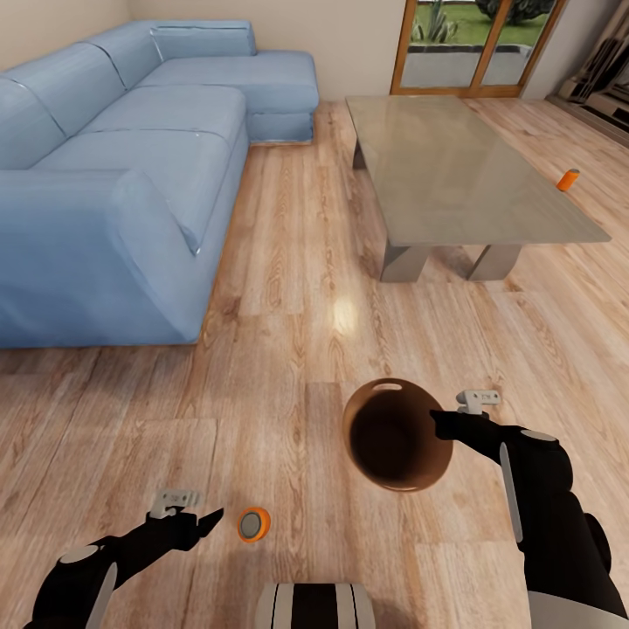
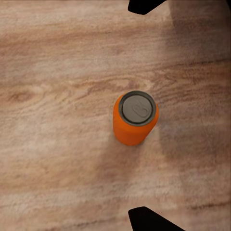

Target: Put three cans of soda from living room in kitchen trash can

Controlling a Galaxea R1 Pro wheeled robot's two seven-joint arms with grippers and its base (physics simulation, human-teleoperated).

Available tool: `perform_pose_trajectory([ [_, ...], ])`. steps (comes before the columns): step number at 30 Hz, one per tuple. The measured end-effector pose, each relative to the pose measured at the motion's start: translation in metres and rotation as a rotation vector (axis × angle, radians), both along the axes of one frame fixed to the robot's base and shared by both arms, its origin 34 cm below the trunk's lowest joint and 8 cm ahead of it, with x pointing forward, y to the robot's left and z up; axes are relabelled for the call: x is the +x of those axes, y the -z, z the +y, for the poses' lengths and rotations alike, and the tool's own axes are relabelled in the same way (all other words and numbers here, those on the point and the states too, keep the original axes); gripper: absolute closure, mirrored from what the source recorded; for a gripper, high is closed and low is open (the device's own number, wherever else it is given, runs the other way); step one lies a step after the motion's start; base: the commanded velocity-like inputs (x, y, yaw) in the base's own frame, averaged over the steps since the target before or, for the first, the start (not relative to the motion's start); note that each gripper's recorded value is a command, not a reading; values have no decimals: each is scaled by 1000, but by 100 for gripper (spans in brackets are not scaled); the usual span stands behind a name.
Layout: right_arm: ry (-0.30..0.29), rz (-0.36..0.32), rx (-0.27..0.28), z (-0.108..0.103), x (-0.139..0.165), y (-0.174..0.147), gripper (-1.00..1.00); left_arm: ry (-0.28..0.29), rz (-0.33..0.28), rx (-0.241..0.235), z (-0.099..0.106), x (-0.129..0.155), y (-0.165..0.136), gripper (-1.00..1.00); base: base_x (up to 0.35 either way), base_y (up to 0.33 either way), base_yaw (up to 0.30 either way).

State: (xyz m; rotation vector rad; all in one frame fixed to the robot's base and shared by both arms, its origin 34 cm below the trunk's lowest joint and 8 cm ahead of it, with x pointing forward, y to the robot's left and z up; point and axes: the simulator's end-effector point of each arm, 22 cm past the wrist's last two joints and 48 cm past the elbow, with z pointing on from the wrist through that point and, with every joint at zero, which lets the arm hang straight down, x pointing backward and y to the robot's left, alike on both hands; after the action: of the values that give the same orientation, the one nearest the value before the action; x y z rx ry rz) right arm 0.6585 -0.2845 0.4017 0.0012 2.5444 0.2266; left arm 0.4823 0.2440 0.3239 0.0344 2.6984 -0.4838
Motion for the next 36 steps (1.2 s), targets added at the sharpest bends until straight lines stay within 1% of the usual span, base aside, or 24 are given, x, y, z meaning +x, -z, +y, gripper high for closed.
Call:
perform_pose_trajectory([
  [3,1,-2,7,1,0,0,100,2,0,-3,-1,0,0,-100,0,0,0],
  [4,5,9,12,1,-2,2,100,-1,-6,-10,-5,3,0,-100,0,0,0],
  [5,3,16,8,2,-4,4,100,-9,-12,-8,-4,6,1,-100,0,0,0],
  [6,2,20,1,1,-5,4,100,-12,-16,3,1,8,1,-100,0,0,0],
  [8,0,25,-18,-2,-6,6,100,-18,-16,12,3,12,4,-100,0,0,0],
  [11,-9,38,-45,-2,-8,9,100,-7,-1,14,9,4,2,-100,0,0,0],
  [17,-17,63,-91,-7,-13,13,100,9,28,-8,3,-10,-3,-100,0,0,0],
  [22,-20,85,-130,-13,-17,15,100,3,53,-12,2,-14,-2,-100,0,0,0],
  [28,-17,111,-173,-24,-22,18,100,-2,54,-15,2,-14,-2,-100,0,0,0],
  [32,-18,128,-198,-27,-25,20,100,-14,66,-12,5,-16,-1,-100,0,0,0],
  [33,-17,133,-201,-28,-25,20,100,-16,69,-13,5,-16,-1,-100,0,0,0],
  [34,-16,128,-198,-27,-25,20,100,-19,84,-15,5,-19,0,-100,0,0,0],
  [35,-15,123,-183,-24,-24,19,100,-21,94,-17,4,-20,1,-100,0,0,0],
  [36,-13,117,-154,-19,-22,19,100,-21,99,-18,3,-21,1,-100,0,0,0],
])
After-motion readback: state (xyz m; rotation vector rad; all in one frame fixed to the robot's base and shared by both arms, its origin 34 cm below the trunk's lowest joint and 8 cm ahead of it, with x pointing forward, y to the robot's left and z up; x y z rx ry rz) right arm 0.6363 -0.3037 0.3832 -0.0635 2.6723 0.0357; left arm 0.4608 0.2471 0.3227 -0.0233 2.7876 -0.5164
